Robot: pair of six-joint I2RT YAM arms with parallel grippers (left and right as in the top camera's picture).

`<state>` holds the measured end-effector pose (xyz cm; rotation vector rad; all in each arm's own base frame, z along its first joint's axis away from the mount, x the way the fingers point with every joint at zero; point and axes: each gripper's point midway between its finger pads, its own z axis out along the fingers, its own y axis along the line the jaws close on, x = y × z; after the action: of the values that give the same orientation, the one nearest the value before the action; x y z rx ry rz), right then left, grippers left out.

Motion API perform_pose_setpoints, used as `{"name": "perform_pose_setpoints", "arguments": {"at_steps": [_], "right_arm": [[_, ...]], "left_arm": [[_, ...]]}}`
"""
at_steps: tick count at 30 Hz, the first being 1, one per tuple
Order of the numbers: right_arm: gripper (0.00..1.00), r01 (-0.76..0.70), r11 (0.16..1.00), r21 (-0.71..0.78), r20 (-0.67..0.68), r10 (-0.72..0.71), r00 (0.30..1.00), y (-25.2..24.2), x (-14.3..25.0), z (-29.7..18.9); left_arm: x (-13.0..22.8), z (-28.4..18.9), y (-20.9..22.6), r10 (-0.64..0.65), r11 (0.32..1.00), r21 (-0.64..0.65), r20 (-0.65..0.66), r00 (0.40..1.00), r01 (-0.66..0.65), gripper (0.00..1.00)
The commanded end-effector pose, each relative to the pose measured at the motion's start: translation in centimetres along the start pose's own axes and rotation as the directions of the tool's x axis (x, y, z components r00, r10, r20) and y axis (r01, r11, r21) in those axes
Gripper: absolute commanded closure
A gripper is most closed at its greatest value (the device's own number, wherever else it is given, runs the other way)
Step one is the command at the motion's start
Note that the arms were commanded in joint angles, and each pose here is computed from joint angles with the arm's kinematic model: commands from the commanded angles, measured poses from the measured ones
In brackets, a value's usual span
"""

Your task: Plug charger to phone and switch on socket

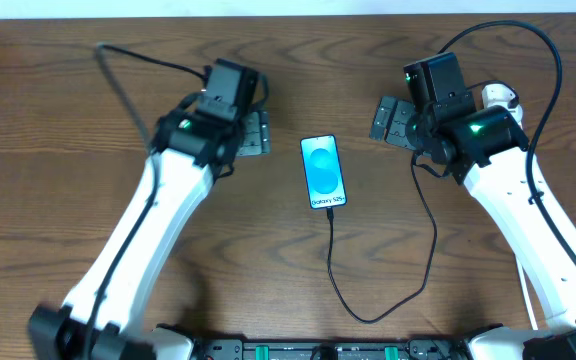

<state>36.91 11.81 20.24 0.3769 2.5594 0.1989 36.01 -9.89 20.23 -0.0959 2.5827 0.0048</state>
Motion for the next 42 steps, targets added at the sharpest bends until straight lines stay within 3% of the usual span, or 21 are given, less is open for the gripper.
{"name": "perform_pose_setpoints", "arguments": {"at_steps": [1,16,25,31,36,42], "right_arm": [[0.01,0.006,1.000,0.022,0.007,-0.007,1.000,-0.7,-0.1,-0.1],[0.01,0.009,1.000,0.003,-0.015,-0.009,1.000,-0.4,0.4,-0.1],[0.01,0.179,0.972,-0.150,-0.043,-0.187,0.981,2.0,0.9,-0.3],[0.01,0.198,0.925,-0.324,-0.071,-0.233,0.970,3.1,0.6,-1.3],[0.01,0.166,0.899,-0.406,-0.082,-0.217,0.973,1.1,-1.2,-2.9],[0.01,0.122,0.927,-0.354,-0.082,-0.160,0.984,-4.1,-3.8,-4.9]], "left_arm": [[-0.8,-2.6,1.4,0.004,0.999,-0.035,0.070,0.998,-0.001,0.18],[-0.6,-4.0,1.8,0.001,1.000,-0.030,0.082,0.997,0.002,0.18],[-0.6,-4.0,1.8,0.001,1.000,-0.030,0.082,0.997,0.002,0.18],[-0.6,-4.0,1.8,0.001,1.000,-0.031,0.081,0.997,0.002,0.18],[-0.6,-4.0,1.8,0.001,1.000,-0.030,0.082,0.997,0.002,0.18],[-0.6,-4.0,1.8,0.001,1.000,-0.030,0.082,0.997,0.002,0.18]]}}
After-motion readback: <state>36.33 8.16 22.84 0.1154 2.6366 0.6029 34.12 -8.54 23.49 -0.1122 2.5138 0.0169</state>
